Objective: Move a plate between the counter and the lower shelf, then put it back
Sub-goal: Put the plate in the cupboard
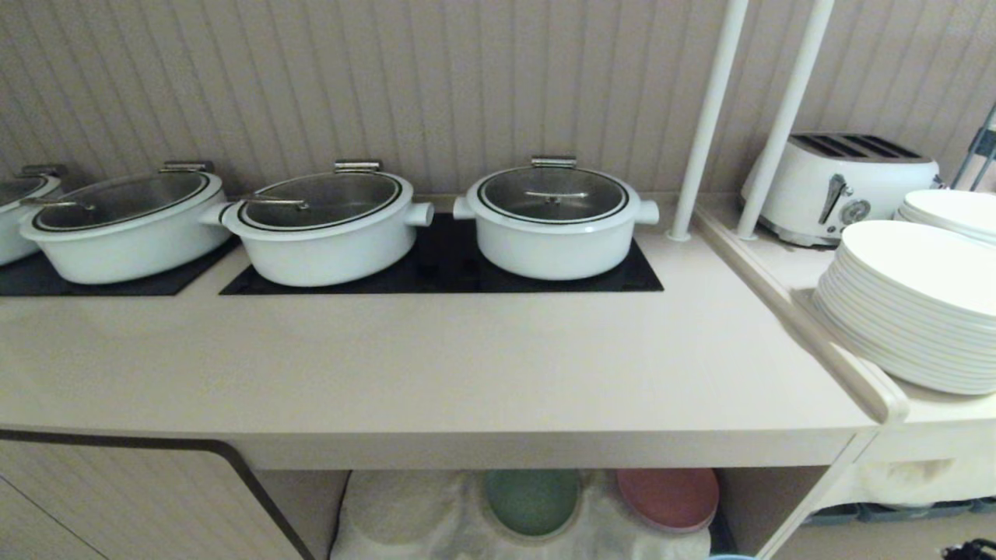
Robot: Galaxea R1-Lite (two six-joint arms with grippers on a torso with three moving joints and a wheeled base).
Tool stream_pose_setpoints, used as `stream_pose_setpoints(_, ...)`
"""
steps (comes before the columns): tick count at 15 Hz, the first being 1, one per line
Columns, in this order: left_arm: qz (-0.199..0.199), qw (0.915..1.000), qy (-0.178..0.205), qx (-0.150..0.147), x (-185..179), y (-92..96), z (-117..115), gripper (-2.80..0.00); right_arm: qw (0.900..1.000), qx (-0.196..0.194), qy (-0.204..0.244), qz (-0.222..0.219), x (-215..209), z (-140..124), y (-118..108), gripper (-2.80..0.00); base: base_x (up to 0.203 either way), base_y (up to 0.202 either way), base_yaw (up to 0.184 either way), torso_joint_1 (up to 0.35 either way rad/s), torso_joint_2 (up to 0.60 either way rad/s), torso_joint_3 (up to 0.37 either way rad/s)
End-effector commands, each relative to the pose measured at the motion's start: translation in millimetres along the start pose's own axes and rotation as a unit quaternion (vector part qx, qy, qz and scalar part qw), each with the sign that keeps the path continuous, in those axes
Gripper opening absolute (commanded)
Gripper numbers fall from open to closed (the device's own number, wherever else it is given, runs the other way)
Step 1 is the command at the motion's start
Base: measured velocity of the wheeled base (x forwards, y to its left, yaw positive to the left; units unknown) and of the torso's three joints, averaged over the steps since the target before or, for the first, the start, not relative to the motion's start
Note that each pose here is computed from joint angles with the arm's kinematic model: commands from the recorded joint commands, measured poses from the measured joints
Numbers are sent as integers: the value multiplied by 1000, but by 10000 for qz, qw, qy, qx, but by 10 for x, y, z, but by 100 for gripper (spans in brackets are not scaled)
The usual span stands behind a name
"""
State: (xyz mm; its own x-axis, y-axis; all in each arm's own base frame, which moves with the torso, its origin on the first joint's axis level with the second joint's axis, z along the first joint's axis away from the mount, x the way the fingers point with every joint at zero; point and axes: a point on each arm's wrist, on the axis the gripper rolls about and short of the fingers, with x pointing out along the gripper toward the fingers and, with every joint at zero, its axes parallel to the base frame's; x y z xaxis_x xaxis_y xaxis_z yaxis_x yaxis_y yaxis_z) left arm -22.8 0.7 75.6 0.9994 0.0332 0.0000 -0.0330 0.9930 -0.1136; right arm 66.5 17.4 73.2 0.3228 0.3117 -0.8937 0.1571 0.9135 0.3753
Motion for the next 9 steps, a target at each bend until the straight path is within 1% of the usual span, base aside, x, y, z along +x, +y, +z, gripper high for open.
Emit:
stream_pose_setpoints(1, 2, 10000, -7, -10, -1, 0, 3, -280, 10000, 15, 20, 5, 2, -1, 0, -280, 0, 0, 0, -168, 349, 168)
stream_pose_setpoints(6, 2, 10000, -6, -6, -1, 0, 2, -280, 10000, 18, 27, 2, 2, -7, -3, -280, 0, 0, 0, -179, 370, 182)
stream_pose_setpoints(9, 2, 10000, -8, -6, -1, 0, 3, -280, 10000, 21, 40, -5, 7, -16, -8, -280, 0, 0, 0, -245, 507, 248)
